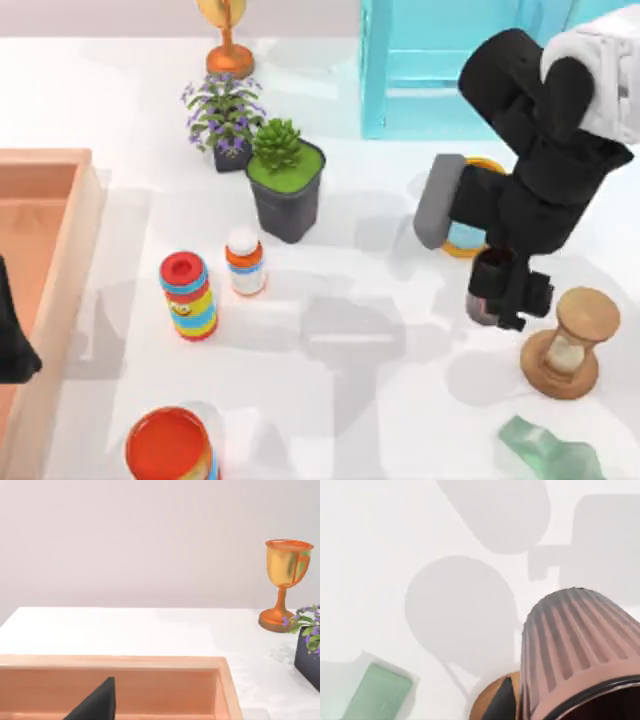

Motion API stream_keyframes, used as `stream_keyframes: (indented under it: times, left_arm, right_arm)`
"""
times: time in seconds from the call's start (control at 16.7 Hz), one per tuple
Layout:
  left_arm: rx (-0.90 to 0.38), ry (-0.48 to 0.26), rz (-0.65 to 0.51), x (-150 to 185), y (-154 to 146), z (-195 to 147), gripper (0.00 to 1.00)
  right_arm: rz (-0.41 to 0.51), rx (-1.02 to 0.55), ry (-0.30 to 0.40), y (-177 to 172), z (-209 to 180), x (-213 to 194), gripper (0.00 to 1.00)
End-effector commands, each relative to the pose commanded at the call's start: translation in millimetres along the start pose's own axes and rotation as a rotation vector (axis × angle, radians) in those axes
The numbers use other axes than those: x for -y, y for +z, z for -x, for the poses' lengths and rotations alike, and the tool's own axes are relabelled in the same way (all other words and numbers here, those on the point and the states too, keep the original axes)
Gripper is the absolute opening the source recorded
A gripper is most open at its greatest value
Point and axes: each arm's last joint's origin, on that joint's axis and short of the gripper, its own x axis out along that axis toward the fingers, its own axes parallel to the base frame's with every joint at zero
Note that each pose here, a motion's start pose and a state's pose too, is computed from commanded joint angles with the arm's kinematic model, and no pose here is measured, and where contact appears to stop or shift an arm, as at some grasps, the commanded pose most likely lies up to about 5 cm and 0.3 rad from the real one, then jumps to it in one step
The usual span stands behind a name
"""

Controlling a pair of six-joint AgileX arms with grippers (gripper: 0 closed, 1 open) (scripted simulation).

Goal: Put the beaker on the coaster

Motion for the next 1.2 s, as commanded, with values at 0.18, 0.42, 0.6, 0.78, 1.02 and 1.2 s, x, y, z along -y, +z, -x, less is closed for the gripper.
stream_keyframes:
  times: [0.18, 0.42, 0.6, 0.78, 1.02, 1.2]
  left_arm:
    - [0.0, 0.0, 0.0, 0, 0, 0, 1.0]
    - [0.0, 0.0, 0.0, 0, 0, 0, 1.0]
    - [0.0, 0.0, 0.0, 0, 0, 0, 1.0]
    - [0.0, 0.0, 0.0, 0, 0, 0, 1.0]
    - [0.0, 0.0, 0.0, 0, 0, 0, 1.0]
    - [0.0, 0.0, 0.0, 0, 0, 0, 1.0]
  right_arm:
    - [-0.276, 0.105, -0.114, -68, 42, 56, 0.0]
    - [-0.685, 0.14, -0.143, -183, 57, 98, 0.0]
    - [-0.941, 0.12, -0.093, -247, 52, 100, 0.0]
    - [-1.141, 0.071, -0.062, -284, 46, 91, 0.0]
    - [-1.223, 0.021, -0.038, -296, 40, 85, 0.0]
    - [-1.219, 0.023, -0.04, -295, 41, 86, 0.0]
